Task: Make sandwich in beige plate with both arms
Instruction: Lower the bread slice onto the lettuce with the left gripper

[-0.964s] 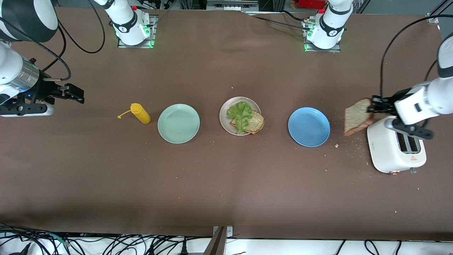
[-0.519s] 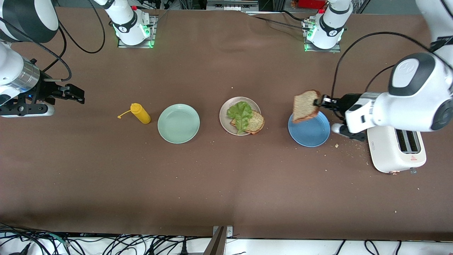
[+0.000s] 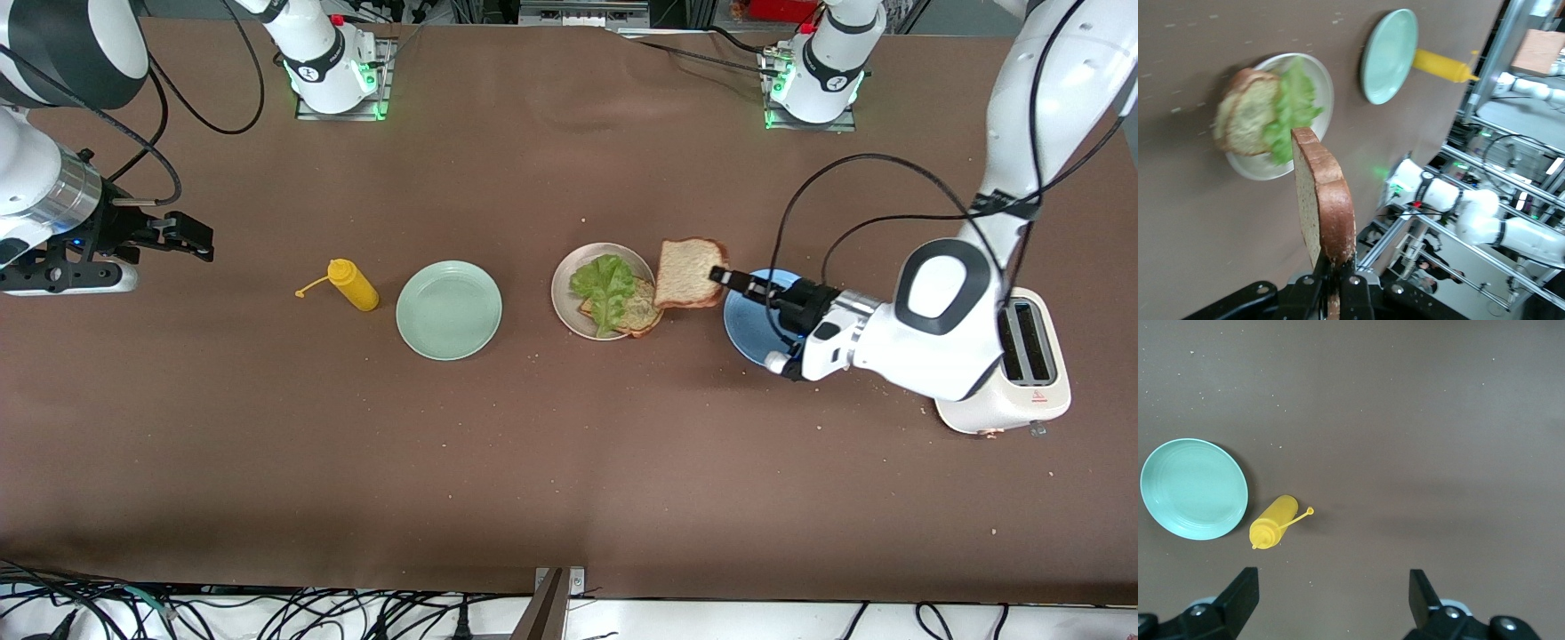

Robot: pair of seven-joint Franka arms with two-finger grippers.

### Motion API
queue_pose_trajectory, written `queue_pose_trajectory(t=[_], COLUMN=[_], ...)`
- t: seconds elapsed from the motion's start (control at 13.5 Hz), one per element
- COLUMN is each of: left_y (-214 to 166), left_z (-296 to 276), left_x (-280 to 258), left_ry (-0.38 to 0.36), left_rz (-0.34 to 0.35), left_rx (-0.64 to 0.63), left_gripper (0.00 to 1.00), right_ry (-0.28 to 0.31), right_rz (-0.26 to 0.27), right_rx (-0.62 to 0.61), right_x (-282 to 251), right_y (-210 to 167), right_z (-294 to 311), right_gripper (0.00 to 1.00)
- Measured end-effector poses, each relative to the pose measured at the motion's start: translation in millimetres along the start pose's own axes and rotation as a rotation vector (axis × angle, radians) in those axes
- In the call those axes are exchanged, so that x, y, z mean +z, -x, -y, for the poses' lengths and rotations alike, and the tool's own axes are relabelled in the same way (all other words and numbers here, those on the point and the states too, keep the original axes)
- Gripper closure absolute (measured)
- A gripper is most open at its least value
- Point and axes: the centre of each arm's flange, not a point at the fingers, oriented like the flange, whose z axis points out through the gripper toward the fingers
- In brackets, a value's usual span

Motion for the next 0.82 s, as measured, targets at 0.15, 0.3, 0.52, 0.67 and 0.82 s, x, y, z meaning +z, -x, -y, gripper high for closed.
queue_pose_trajectory(t=[0.15, 0.3, 0.52, 0.67, 0.82], left_y=[-17, -27, -33, -30, -30], left_z=[5, 14, 43, 60, 74], left_x=[25, 50, 89, 109, 116], left_ry=[0.062, 0.101, 0.202, 0.248, 0.257], left_rz=[-0.021, -0.045, -0.083, -0.091, -0.094], left_rx=[0.041, 0.076, 0.135, 0.186, 0.228], left_gripper=[0.92, 0.92, 0.92, 0.92, 0.92], right_ry=[0.0, 0.0, 0.0, 0.0, 0.0], right_rz=[0.0, 0.0, 0.0, 0.0, -0.001], right_rx=[0.0, 0.0, 0.0, -0.001, -0.005], right_x=[0, 0, 0, 0, 0], right_y=[0, 0, 0, 0, 0], right_z=[0, 0, 0, 1, 3], right_gripper=[0.0, 0.0, 0.0, 0.0, 0.0])
